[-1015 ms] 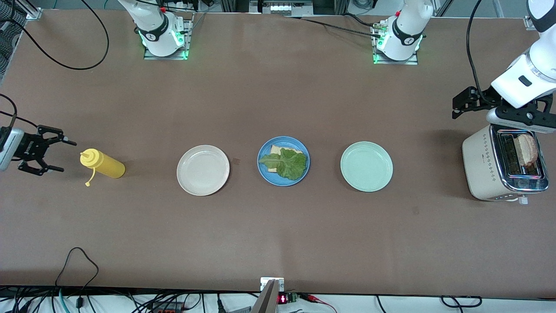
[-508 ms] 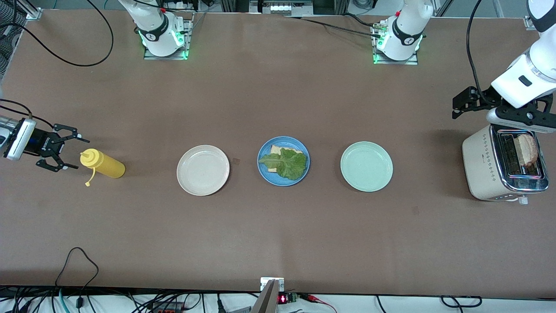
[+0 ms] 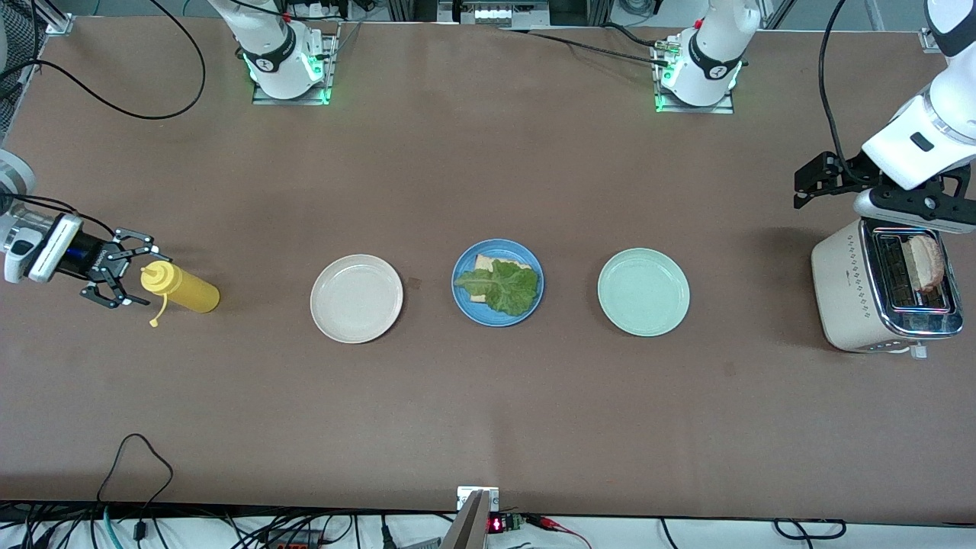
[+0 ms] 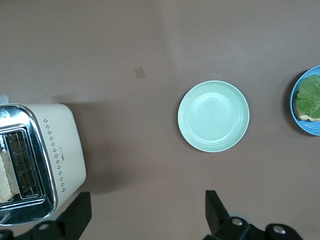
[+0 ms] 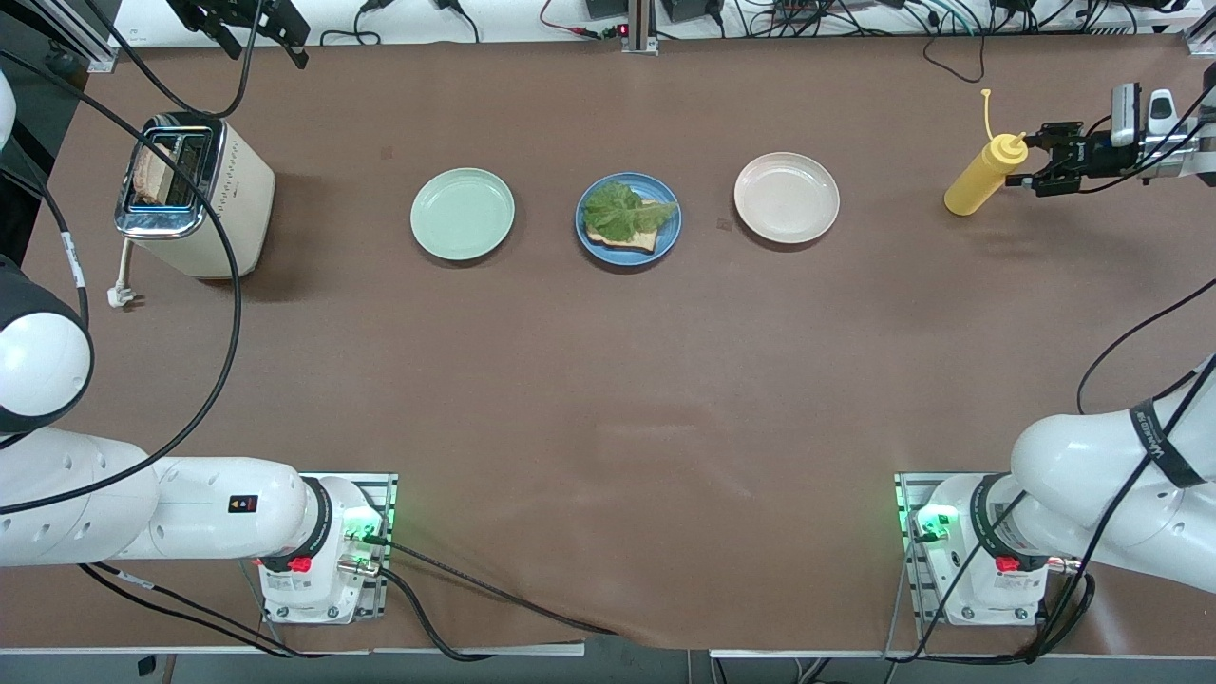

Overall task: Make sandwich in blue plate with both arms
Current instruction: 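Grasp the yellow squeeze bottle with the right gripper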

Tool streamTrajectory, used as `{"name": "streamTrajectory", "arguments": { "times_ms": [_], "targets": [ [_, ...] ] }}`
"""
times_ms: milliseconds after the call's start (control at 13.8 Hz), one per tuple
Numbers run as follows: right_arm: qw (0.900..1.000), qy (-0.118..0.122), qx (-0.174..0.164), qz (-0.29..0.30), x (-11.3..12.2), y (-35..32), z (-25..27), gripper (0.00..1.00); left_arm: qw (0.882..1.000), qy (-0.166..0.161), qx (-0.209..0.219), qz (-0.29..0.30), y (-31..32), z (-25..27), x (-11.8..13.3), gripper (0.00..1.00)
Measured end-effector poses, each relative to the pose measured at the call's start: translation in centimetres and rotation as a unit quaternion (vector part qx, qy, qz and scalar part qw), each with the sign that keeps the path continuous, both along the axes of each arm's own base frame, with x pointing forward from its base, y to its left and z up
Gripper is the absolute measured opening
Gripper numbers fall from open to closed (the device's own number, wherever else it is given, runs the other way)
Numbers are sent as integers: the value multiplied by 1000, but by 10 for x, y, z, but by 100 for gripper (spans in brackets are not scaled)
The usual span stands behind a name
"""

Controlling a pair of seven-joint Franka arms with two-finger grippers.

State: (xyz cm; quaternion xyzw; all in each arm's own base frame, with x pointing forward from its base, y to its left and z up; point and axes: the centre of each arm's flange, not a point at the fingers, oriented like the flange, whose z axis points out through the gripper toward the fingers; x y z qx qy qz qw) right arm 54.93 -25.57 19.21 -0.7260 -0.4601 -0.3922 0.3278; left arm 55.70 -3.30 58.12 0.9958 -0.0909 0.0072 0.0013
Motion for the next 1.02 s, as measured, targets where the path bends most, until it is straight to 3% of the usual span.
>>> {"name": "streamTrajectory", "arguments": {
  "times_ms": [508, 1015],
  "targets": [
    [999, -8, 41, -10, -9, 4, -40, 100, 1000, 0, 0, 0, 0, 0, 0, 100],
    [998, -30, 54, -5, -6, 16, -52, 100, 1000, 0, 0, 0, 0, 0, 0, 100]
  ]
}}
